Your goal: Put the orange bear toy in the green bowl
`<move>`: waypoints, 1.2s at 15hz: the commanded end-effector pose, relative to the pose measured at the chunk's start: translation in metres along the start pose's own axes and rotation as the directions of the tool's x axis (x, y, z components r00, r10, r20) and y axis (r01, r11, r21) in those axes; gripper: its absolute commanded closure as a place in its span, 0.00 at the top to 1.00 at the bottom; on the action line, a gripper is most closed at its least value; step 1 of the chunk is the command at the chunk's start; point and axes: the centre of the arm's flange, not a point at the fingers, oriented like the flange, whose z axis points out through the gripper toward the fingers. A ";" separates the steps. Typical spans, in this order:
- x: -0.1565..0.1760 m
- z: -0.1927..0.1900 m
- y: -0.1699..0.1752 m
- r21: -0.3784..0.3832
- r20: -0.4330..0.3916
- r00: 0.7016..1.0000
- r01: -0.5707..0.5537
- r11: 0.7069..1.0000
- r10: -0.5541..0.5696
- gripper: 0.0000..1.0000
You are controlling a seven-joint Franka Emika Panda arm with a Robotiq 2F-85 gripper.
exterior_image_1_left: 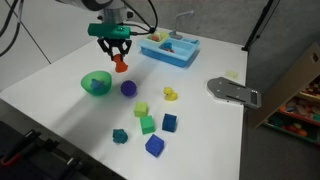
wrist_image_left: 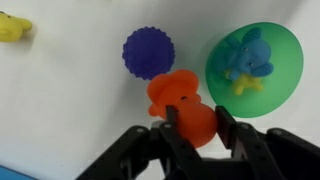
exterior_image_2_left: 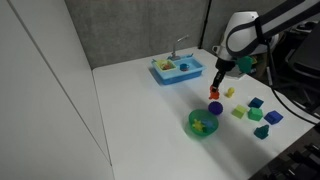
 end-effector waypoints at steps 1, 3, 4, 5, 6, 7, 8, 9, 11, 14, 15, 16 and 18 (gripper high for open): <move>0.009 -0.009 -0.032 -0.015 0.016 0.996 0.085 0.996 -0.085 0.18; 0.008 -0.008 -0.048 -0.016 0.028 0.993 0.118 0.993 -0.117 0.18; 0.007 -0.008 -0.055 -0.016 0.038 0.990 0.134 0.991 -0.133 0.18; 0.006 -0.007 -0.062 -0.012 0.044 0.988 0.150 0.989 -0.150 0.18; 0.005 -0.006 -0.071 -0.006 0.056 0.985 0.166 0.986 -0.165 0.18; 0.004 -0.005 -0.077 -0.003 0.066 0.982 0.180 0.984 -0.179 0.18; 0.002 -0.004 -0.085 0.001 0.077 0.978 0.192 0.981 -0.192 0.18; 0.001 -0.002 -0.091 0.006 0.088 0.975 0.203 0.979 -0.203 0.18; -0.001 0.005 -0.099 0.008 0.105 0.968 0.229 0.973 -0.229 0.18; 0.001 0.019 -0.103 0.001 0.121 0.955 0.272 0.962 -0.271 0.18; 0.002 0.024 -0.101 -0.007 0.127 0.951 0.284 0.959 -0.281 0.18; 0.004 0.028 -0.100 -0.007 0.130 0.948 0.295 0.956 -0.291 0.18; 0.007 0.036 -0.096 -0.020 0.135 0.942 0.312 0.950 -0.306 0.18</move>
